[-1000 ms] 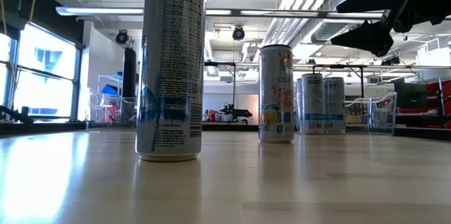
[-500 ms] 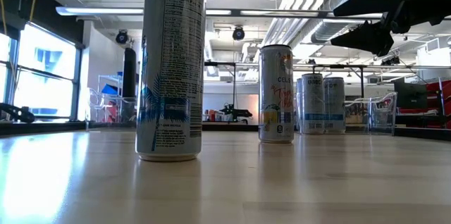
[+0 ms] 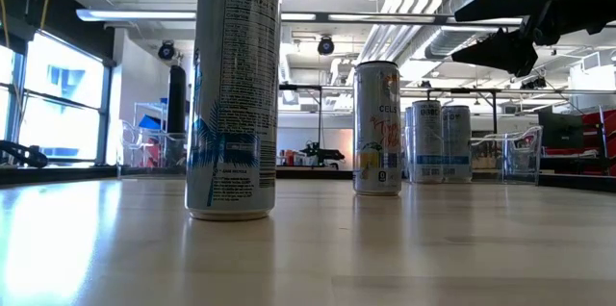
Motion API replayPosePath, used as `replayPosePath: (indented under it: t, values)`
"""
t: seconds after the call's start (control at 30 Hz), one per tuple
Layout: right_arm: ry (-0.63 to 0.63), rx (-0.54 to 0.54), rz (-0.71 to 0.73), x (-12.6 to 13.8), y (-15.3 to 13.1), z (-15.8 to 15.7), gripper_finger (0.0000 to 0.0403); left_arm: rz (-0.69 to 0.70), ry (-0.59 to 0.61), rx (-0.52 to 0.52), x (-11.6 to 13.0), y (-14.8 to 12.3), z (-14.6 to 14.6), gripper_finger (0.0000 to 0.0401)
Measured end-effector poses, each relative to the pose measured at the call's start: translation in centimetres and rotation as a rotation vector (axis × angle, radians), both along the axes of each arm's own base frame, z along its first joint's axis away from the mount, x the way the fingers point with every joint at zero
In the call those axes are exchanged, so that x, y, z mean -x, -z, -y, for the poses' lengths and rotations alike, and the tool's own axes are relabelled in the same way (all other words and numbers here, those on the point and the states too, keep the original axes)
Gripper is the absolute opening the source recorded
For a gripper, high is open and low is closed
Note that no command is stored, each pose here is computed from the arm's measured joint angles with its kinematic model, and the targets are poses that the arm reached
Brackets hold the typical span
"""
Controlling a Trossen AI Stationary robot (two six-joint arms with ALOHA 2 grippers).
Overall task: Sort soda cans
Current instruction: Put the white-pink soda can into the bottom left transparent bin, then put the white-blue soda can into the top right transparent bin
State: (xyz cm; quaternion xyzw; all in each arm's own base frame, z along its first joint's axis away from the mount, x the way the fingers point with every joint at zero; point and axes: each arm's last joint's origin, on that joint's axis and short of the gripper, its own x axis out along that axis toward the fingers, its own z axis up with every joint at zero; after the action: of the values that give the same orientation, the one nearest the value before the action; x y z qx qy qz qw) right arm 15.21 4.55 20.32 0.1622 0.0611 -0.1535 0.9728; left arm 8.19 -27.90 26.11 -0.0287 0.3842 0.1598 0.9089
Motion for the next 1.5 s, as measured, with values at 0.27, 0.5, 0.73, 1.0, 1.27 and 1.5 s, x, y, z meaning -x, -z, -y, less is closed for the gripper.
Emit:
replayPosePath:
  t: [0.27, 0.5, 0.73, 1.0, 1.27, 1.5]
  values:
    - [0.000, 0.000, 0.000, 0.0, 0.0, 0.0, 0.0366, 0.023, 0.017, 0.018, -0.1, 0.7, 0.2, 0.0254]
    - [0.000, 0.001, -0.001, 0.0, 0.0, 0.0, 0.0366, 0.028, 0.003, 0.012, -0.4, 0.8, 0.0, 0.0287]
    - [-0.001, 0.008, -0.003, 0.0, 0.0, 0.0, 0.0366, 0.012, -0.009, 0.017, -0.6, 0.9, 0.0, 0.0307]
    - [-0.001, 0.008, -0.003, 0.0, 0.0, 0.0, 0.0366, 0.028, 0.039, 0.042, -0.9, -1.9, -0.7, 0.0308]
    - [-0.003, 0.005, 0.003, 0.0, -0.1, 0.0, 0.0366, 0.139, 0.102, 0.013, -2.3, -6.1, -3.0, 0.0308]
    - [-0.047, 0.034, 0.027, -1.1, -0.9, -0.6, 0.0366, 0.114, 0.064, -0.144, -6.7, -6.5, -5.5, 0.0306]
